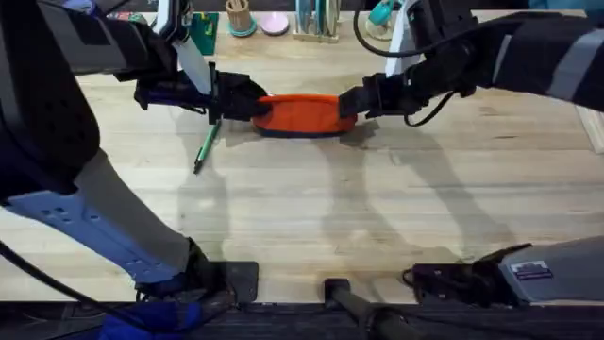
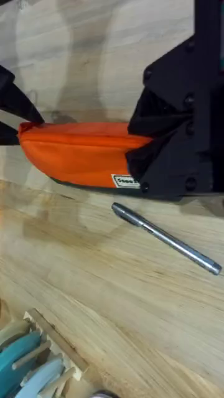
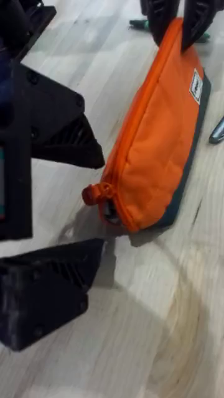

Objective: Unzip the bag, pick up the pens from the table one at a time and place them inside, then zip the bag closed.

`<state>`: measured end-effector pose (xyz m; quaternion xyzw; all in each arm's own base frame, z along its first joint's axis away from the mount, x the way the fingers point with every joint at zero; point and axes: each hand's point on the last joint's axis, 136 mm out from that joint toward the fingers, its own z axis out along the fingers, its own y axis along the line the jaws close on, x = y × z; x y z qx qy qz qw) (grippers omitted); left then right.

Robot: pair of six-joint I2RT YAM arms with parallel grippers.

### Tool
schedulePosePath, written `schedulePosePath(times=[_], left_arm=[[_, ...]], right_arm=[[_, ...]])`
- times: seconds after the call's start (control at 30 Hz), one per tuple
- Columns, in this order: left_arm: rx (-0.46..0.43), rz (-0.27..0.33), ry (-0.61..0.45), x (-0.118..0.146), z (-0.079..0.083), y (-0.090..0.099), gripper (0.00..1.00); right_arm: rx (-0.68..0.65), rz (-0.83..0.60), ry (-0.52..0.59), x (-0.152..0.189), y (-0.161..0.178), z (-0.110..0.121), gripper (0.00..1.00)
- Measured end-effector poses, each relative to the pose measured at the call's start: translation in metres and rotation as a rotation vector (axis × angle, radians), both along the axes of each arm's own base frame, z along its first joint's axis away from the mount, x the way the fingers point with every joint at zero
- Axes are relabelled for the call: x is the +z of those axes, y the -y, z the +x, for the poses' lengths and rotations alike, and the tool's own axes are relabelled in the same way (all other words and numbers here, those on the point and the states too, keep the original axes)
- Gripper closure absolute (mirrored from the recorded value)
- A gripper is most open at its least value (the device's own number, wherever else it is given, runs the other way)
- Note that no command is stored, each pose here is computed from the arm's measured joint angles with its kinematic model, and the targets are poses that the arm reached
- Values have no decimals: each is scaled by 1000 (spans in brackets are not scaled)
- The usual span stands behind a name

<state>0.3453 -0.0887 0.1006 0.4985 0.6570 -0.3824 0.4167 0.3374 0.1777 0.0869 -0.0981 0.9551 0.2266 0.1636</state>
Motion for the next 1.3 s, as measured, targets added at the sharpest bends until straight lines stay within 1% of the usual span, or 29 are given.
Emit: schedulePosePath(times=[0.07,0.13,0.23,0.27,0.3,0.33,0.37,0.47,0.67,1.3], left_arm=[[0,0,0,0,0,0,959],[0,0,1,0,0,0,959],[0,1,4,0,1,0,959],[0,1,4,0,1,0,959],[0,1,7,0,1,0,959],[0,1,8,0,1,0,959],[0,1,8,0,1,0,959],[0,2,9,0,1,0,959],[0,2,10,0,1,0,959],[0,2,10,0,1,0,959]], right_arm=[[0,2,6,1,0,1,381],[0,6,15,2,-1,3,469],[2,10,22,3,-2,5,566],[5,14,23,3,-3,5,667],[6,18,23,4,-4,4,816],[8,19,22,4,-5,4,898],[9,21,22,4,-5,4,929],[12,24,21,4,-6,3,962],[12,25,21,4,-6,3,971],[13,20,-5,6,-5,-1,970]])
